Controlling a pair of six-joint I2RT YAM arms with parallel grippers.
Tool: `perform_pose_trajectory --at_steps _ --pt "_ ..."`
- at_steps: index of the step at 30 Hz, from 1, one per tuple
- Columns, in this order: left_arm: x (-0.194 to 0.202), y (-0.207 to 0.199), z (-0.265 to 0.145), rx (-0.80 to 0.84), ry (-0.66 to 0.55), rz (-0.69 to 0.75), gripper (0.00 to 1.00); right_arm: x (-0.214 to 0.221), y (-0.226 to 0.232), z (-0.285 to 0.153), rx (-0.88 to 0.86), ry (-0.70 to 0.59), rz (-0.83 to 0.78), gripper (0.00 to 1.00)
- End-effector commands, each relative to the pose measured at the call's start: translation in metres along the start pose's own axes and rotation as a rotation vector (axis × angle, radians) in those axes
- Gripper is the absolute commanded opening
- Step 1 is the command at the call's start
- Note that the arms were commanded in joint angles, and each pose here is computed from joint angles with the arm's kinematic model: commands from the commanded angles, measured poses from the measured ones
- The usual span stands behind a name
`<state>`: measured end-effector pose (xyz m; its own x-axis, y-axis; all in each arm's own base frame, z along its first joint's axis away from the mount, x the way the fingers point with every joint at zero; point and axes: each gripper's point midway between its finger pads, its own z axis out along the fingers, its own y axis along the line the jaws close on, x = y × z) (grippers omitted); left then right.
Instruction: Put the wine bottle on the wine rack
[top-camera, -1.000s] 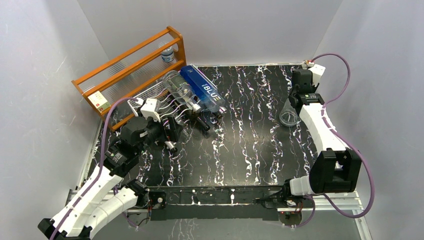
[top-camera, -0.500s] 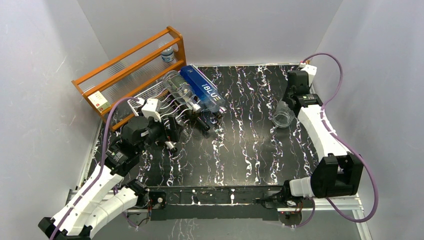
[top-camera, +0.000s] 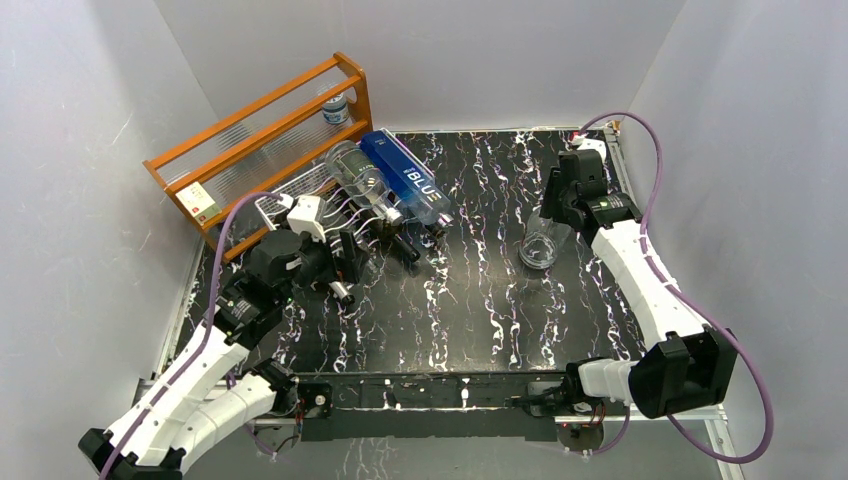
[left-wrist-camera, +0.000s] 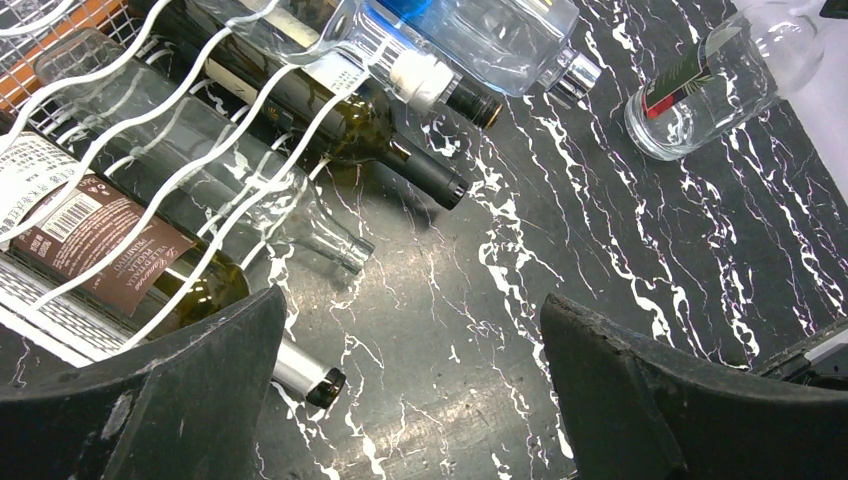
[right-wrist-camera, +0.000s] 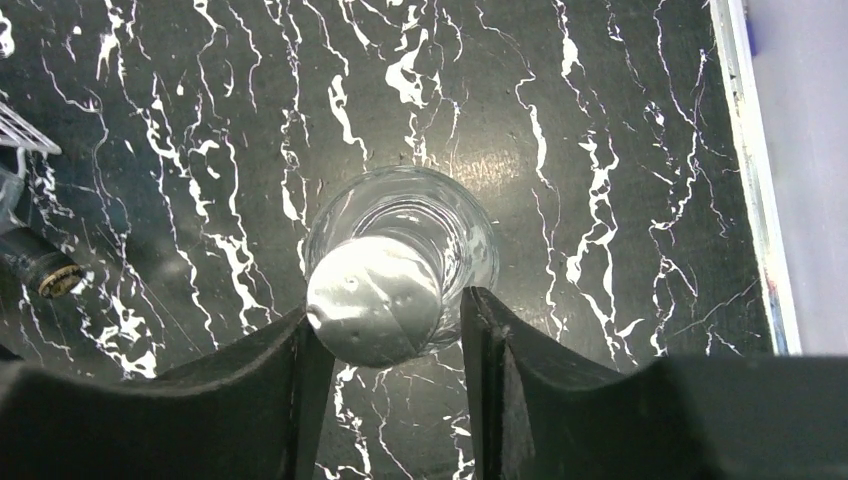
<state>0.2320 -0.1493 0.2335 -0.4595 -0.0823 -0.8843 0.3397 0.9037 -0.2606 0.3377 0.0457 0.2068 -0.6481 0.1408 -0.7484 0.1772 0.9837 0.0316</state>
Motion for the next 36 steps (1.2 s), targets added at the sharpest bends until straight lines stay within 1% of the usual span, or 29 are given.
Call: perform_pose_trajectory --at_steps 1,5,8,11,15,18,22,24,28,32,36 --pt "-0.013 -0.008 -0.002 0.03 -0.029 -0.003 0.98 -0.018 0.0 -0.004 -0.002 -0.058 0.021 0.61" --pt "-0.011 -0.007 -0.002 0.03 -0.028 -0.007 0.98 -0.023 0.002 -0.001 0.002 -0.053 0.005 0.64" --pt "-0.01 -0.007 -0.002 0.028 -0.028 -0.008 0.98 -0.023 0.006 0.001 -0.012 -0.044 -0.006 0.64" --pt "-0.009 -0.006 -0.002 0.024 -0.028 -0.003 0.98 -0.024 0.008 0.004 -0.018 -0.038 -0.019 0.61" --pt "-0.009 -0.005 -0.002 0.02 -0.026 0.006 0.98 -0.019 0.004 0.01 0.012 -0.039 -0.059 0.49" --pt "-0.008 -0.004 -0.002 0.017 -0.026 0.01 0.98 -0.015 0.0 0.011 0.042 -0.049 -0.072 0.43" --pt "-0.007 -0.003 -0.002 0.015 -0.024 0.011 0.98 -0.017 0.003 0.006 0.029 -0.059 -0.085 0.27" --pt "-0.007 -0.003 -0.002 0.015 -0.024 0.01 0.98 -0.015 0.014 0.001 -0.023 -0.053 -0.103 0.2" --pt "-0.005 -0.003 -0.001 0.014 -0.019 -0.001 0.98 -0.002 0.038 -0.015 -0.14 -0.008 -0.126 0.12" --pt "-0.003 -0.006 0.004 0.025 -0.015 -0.012 0.98 0.012 0.051 -0.037 -0.245 0.046 -0.121 0.05" --pt "-0.004 -0.01 0.009 0.04 -0.012 -0.032 0.98 0.022 0.07 -0.065 -0.411 0.078 -0.094 0.0"
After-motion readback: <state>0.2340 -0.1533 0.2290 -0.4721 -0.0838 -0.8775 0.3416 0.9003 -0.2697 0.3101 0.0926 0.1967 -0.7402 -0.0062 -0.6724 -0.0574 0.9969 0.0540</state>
